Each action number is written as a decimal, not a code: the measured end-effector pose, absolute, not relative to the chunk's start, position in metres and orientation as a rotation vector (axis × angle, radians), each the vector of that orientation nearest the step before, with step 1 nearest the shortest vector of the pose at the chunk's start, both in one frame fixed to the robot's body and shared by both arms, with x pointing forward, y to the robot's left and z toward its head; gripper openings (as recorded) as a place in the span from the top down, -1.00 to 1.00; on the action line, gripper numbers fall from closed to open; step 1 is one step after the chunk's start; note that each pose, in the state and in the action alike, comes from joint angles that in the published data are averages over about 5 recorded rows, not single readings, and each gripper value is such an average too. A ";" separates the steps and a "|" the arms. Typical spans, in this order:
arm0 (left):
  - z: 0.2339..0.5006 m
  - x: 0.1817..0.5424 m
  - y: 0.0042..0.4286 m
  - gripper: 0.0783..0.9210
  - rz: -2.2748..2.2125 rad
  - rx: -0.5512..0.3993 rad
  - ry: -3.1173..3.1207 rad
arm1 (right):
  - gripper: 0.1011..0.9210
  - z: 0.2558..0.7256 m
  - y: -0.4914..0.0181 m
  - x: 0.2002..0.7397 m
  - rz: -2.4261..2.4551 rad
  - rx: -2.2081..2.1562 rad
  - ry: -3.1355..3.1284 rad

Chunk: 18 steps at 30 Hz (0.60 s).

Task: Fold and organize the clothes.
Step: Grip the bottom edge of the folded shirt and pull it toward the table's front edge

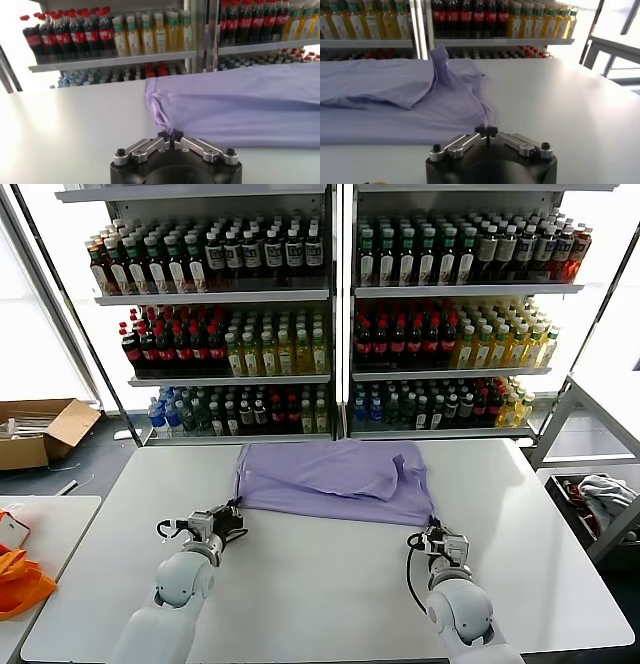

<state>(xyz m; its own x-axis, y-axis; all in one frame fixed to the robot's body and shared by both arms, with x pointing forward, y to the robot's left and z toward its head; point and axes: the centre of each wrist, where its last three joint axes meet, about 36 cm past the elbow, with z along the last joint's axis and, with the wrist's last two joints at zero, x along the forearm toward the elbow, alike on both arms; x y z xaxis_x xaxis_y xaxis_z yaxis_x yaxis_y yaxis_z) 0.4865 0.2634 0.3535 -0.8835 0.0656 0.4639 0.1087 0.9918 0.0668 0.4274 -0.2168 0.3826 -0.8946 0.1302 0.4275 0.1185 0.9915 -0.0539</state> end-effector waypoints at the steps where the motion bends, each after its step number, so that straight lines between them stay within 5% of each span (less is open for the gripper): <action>1: 0.354 0.485 0.264 0.97 -0.132 -0.123 -2.659 | 0.98 0.384 -0.217 0.426 0.036 -0.177 -2.696; 18: 0.379 0.417 0.251 0.97 -0.187 -0.145 -2.748 | 0.98 0.419 -0.212 0.385 0.011 -0.171 -2.770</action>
